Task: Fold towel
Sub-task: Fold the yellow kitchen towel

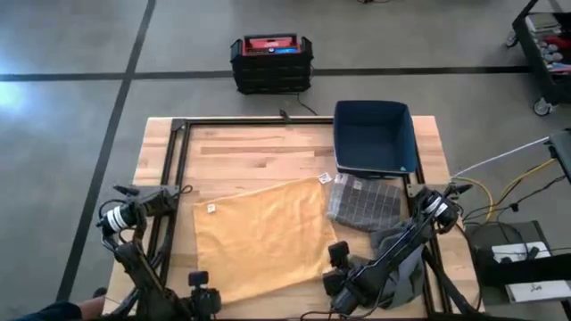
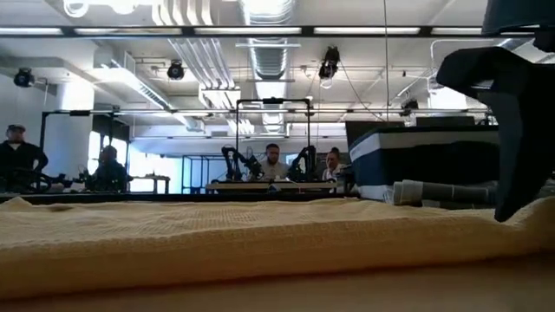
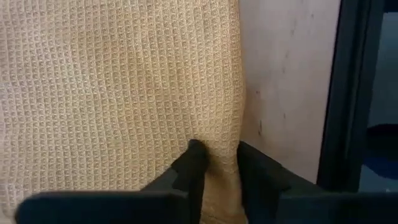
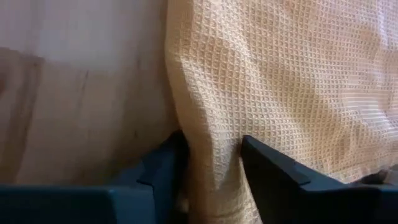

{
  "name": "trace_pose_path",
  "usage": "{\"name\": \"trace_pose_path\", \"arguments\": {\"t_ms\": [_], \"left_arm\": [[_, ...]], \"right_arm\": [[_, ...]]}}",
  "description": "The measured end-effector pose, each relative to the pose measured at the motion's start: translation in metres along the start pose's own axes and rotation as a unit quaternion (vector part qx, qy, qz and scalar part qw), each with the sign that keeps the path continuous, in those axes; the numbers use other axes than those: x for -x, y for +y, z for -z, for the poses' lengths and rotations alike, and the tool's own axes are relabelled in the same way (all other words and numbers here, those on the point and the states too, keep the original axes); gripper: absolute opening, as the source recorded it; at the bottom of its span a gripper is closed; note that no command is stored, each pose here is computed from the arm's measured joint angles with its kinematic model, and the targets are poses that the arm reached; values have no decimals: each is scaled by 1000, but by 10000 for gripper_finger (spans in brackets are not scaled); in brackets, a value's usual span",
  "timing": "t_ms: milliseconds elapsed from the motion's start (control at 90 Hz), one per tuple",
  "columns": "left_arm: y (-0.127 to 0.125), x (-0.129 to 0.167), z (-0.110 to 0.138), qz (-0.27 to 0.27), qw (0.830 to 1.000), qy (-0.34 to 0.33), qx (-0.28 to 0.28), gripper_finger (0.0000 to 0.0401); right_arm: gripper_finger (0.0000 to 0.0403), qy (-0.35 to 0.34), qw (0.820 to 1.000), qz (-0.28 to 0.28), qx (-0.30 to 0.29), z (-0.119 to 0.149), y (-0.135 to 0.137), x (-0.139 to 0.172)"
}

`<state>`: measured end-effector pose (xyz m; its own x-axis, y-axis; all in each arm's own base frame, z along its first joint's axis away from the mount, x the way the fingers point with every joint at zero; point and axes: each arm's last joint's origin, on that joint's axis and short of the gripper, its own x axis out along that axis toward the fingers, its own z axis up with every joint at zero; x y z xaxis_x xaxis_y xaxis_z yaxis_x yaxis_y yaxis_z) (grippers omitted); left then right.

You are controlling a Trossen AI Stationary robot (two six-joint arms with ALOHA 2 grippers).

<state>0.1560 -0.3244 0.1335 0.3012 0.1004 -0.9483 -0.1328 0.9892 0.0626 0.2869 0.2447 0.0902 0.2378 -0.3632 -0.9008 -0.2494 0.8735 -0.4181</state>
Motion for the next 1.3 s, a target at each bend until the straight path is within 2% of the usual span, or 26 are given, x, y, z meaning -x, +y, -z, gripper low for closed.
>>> {"name": "trace_pose_path", "arguments": {"t_ms": [78, 144, 189, 322, 400, 611, 722, 811, 1011, 1156, 1300], "left_arm": [[0, 0, 1, -1, 1000, 0, -1, 9], [1, 3, 2, 0, 1000, -2, 6, 6], [0, 6, 3, 3, 1000, -4, 11, 5], [-5, 21, 5, 19, 1000, -6, 17, 1], [-15, 35, 4, 53, 998, -12, 19, 1], [-31, 47, 4, 123, 992, -16, 31, 0], [-36, 54, 2, 138, 990, -19, 36, 0], [-37, 61, -1, 142, 989, -21, 37, 0], [-29, 83, -12, 94, 995, -9, 35, 0], [-9, 95, -20, 5, 1000, 11, 25, 0], [14, 100, -25, -79, 997, 21, 16, 0]], "right_arm": [[73, 0, 1000, -3, -4, 0, 0, 0], [25, 5, 1000, -13, -5, 0, 1, 0], [11, 8, 1000, -19, -4, 0, 2, 1], [5, 5, 1000, -24, -19, -1, 10, 13], [2, 5, 999, -32, -19, -1, 16, 23], [0, 17, 991, -128, -45, -4, 35, 61], [0, 8, 987, -159, -29, -10, 39, 76], [0, 15, 987, -162, -20, -13, 36, 88], [0, 41, 989, -139, -34, -30, -5, 103], [0, 51, 990, -109, -72, -38, -43, 100], [0, 71, 989, -80, -99, -45, -81, 85]]}}
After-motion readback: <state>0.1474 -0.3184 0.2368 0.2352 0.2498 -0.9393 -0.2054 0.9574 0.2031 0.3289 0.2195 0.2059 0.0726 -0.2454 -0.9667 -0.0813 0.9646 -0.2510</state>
